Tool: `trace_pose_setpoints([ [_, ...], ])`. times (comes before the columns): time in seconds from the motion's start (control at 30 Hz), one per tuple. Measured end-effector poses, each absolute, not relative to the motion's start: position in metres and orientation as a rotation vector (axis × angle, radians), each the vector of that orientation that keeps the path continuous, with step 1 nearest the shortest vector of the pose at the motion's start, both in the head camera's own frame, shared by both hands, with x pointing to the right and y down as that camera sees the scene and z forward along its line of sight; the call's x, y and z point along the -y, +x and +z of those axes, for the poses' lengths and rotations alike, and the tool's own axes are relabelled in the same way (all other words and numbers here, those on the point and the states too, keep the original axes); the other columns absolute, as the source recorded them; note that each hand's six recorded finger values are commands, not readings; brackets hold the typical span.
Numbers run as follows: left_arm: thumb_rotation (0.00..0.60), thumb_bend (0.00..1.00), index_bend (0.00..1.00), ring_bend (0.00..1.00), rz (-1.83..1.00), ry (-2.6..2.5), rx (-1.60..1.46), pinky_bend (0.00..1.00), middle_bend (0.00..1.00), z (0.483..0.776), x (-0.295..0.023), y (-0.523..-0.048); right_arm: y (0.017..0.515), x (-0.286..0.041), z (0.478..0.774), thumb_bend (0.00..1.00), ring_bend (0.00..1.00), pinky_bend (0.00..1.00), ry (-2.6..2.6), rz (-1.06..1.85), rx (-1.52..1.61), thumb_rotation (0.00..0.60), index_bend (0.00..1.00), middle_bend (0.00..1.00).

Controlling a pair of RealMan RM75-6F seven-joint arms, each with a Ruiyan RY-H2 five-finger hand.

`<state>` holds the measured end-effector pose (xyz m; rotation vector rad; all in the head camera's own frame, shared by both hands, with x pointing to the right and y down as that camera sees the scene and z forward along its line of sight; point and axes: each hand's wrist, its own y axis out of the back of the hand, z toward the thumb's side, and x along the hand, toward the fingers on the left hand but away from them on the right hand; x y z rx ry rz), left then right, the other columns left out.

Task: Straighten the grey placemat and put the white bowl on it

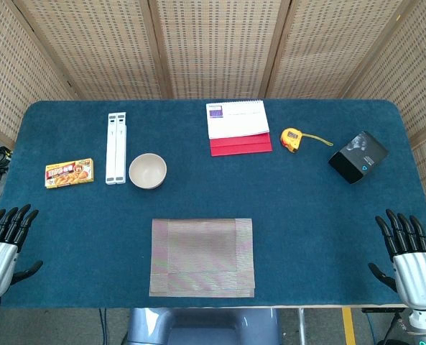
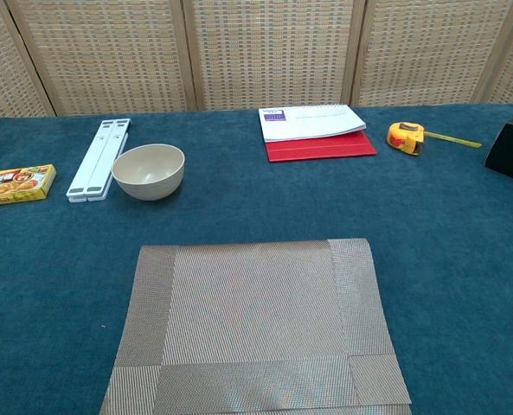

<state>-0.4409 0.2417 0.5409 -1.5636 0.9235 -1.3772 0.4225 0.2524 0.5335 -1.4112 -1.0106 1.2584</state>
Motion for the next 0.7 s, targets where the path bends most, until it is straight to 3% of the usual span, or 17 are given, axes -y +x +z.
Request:
trace_pose_setpoints([
  [0.33,0.6,0.0,0.03,0.0,-1.183,-1.749,-0.789,0.0,0.0,0.56,-0.246,-0.397,0.424,-0.249,0.534,0.0,0.0,0.0,-1.411,1.266,1.021,0.6,0.0,0.0],
  [0.5,0.6,0.05,0.31,0.0,-0.974,-1.944,-0.562,0.0,0.0,0.597,-0.256,-0.348,0.425,-0.244,0.538,0.0,0.0,0.0,-1.411,1.276,1.033,0.6,0.0,0.0],
  [0.6,0.6,0.16,0.4,0.0,-0.921,-2.004,-0.437,0.0,0.0,0.619,-0.261,-0.323,0.426,-0.242,0.541,0.0,0.0,0.0,-1.407,1.289,1.033,0.6,0.0,0.0],
  [0.7,0.6,0.23,0.42,0.0,-0.892,-2.03,-0.329,0.0,0.0,0.637,-0.266,-0.302,0.43,-0.241,0.546,0.0,0.0,0.0,-1.405,1.317,1.027,0.6,0.0,0.0],
])
